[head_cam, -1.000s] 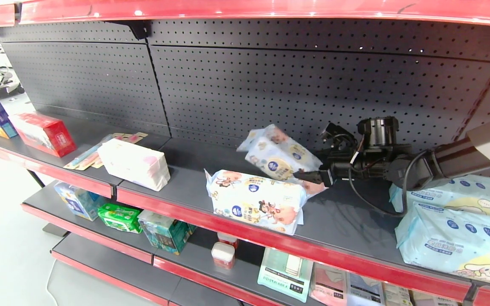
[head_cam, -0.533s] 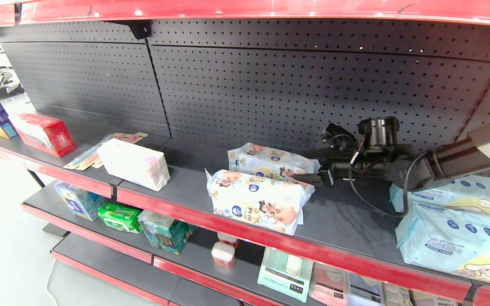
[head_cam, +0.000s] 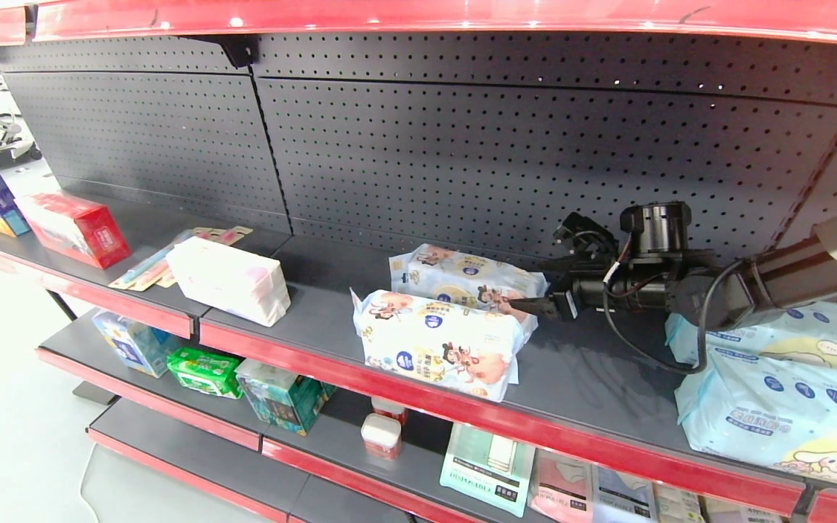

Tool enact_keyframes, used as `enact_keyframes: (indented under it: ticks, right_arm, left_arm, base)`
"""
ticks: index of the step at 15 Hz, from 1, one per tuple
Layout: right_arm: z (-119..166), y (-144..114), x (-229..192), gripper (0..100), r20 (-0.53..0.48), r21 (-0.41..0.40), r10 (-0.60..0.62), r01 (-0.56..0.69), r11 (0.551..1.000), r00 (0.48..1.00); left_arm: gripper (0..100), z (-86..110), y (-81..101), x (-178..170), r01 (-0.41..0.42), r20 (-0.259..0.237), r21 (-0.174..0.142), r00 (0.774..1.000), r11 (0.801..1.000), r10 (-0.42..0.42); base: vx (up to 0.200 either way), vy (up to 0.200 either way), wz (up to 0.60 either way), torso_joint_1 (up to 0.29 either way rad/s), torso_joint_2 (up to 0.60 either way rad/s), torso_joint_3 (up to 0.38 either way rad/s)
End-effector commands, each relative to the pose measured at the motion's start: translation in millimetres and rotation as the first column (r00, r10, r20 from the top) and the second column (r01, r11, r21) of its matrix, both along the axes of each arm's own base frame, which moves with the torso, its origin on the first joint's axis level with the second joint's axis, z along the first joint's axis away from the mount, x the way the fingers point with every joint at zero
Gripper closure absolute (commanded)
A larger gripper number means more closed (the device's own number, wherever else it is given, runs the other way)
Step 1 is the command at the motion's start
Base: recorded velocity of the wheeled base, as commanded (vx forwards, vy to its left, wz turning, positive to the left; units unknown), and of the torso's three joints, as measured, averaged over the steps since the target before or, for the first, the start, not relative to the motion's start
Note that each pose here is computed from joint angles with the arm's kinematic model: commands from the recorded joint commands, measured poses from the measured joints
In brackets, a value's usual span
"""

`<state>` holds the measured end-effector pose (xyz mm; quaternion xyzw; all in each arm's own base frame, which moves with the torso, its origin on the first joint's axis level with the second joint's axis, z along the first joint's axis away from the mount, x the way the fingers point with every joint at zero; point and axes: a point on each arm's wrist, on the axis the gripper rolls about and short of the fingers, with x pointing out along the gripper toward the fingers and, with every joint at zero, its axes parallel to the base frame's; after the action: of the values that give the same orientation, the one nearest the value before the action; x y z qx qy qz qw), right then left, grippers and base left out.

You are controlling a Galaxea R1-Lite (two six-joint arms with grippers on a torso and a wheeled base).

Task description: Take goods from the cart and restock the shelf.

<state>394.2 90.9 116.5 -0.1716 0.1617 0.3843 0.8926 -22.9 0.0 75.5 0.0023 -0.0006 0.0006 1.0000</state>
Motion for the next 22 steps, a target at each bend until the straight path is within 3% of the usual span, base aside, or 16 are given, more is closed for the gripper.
enact_keyframes:
  ticks: [1,15,22]
  right_arm:
    - [-0.2,-0.9,0.4,0,0.001,-0.007,-0.015,0.015,1.0,1.0]
    - [0.7,-9.0,-5.6,0,-0.014,-0.014,-0.067,0.067,0.998,0.998]
    - [38.0,-12.2,-52.4,0,-0.077,0.112,-0.12,0.129,0.985,0.99]
  left_arm:
    - [0,0.0,0.0,0.1,0.0,-0.001,0.0,1.0,1.0,0.0]
    - [0,0.0,0.0,0.1,0.0,-0.001,0.0,1.0,1.0,0.0]
    - [0,0.0,0.0,0.1,0.0,-0.001,0.0,1.0,1.0,0.0]
  base:
    - [0.0,0.0,0.0,0.0,0.0,0.0]
    - [0.0,0.0,0.0,0.0,0.0,0.0]
    - [0.0,0.0,0.0,0.0,0.0,0.0]
